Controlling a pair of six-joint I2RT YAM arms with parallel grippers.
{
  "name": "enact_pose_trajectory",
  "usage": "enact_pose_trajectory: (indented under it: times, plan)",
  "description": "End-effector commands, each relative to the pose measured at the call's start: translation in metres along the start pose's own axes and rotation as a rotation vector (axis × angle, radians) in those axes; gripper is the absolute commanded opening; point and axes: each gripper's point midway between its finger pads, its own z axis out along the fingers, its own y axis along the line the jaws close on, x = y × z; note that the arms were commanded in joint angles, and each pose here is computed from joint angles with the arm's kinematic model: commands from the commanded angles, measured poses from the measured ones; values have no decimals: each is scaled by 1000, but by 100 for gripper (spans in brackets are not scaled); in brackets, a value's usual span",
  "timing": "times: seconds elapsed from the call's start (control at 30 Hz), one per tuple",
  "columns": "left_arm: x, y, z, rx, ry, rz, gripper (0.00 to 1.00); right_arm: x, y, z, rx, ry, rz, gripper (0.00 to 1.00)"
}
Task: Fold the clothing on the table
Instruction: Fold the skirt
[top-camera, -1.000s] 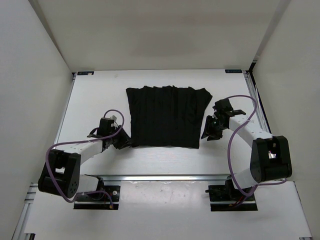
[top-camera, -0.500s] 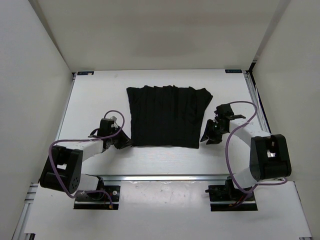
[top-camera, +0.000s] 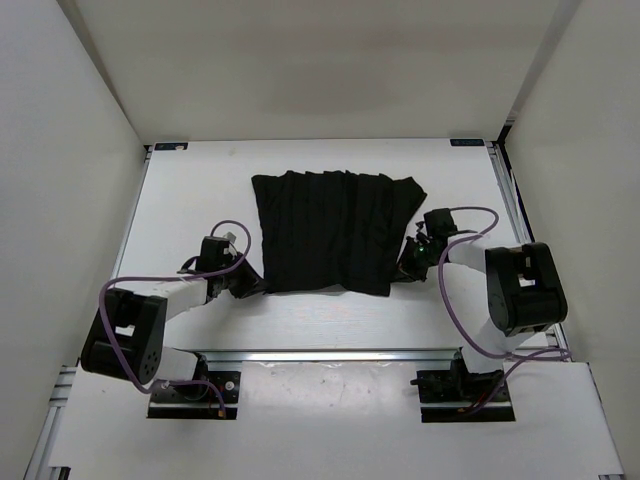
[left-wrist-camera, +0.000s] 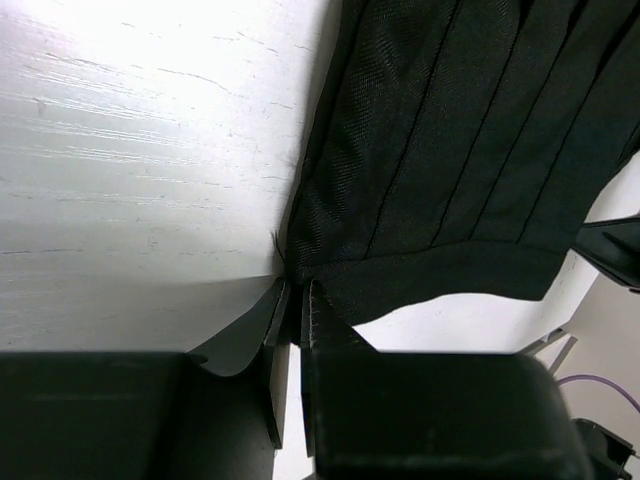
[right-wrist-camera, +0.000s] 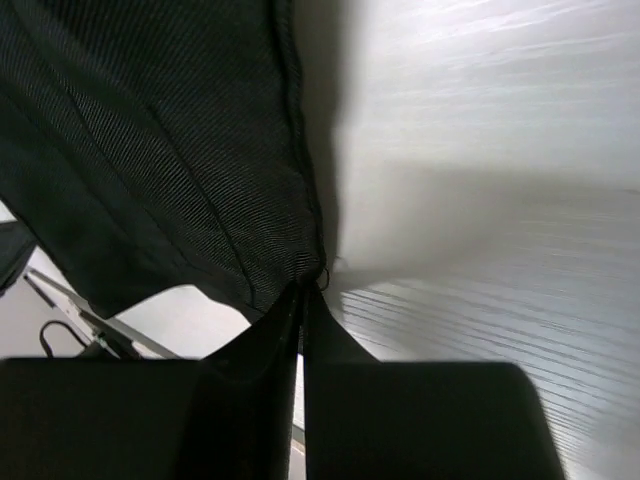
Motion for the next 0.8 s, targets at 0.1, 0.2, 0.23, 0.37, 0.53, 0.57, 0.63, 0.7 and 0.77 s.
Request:
enact_pose_trajectory:
  times: [0.1, 0.2, 0.23, 0.37, 0.53, 0.57, 0.63, 0.7, 0.77]
  plan:
    - [-4, -23, -11, 47, 32, 53, 0, 11, -2, -22, 70, -8, 11, 0]
    - [-5, -22, -28, -2, 37, 120, 0, 15, 2, -56, 96, -38, -5, 0]
    - [0, -18, -36, -18, 49, 125, 0, 16, 8, -66, 88, -51, -30, 0]
    - [0, -32, -70, 39, 24, 150, 0, 51, 1, -96, 173, 0, -73, 0]
    - [8, -28, -79, 26, 18, 155, 0, 76, -2, -107, 172, 49, -59, 0]
    - [8, -25, -74, 18, 23, 156, 0, 70, -8, -105, 177, 43, -39, 0]
    - [10, -23, -65, 12, 44, 144, 0, 54, -7, -95, 136, 42, -26, 0]
    - [4, -24, -50, 9, 75, 117, 0, 30, -8, -83, 153, 34, -32, 0]
    - [-25, -50, -38, 67, 49, 112, 0, -20, 7, -82, 165, -55, -89, 0]
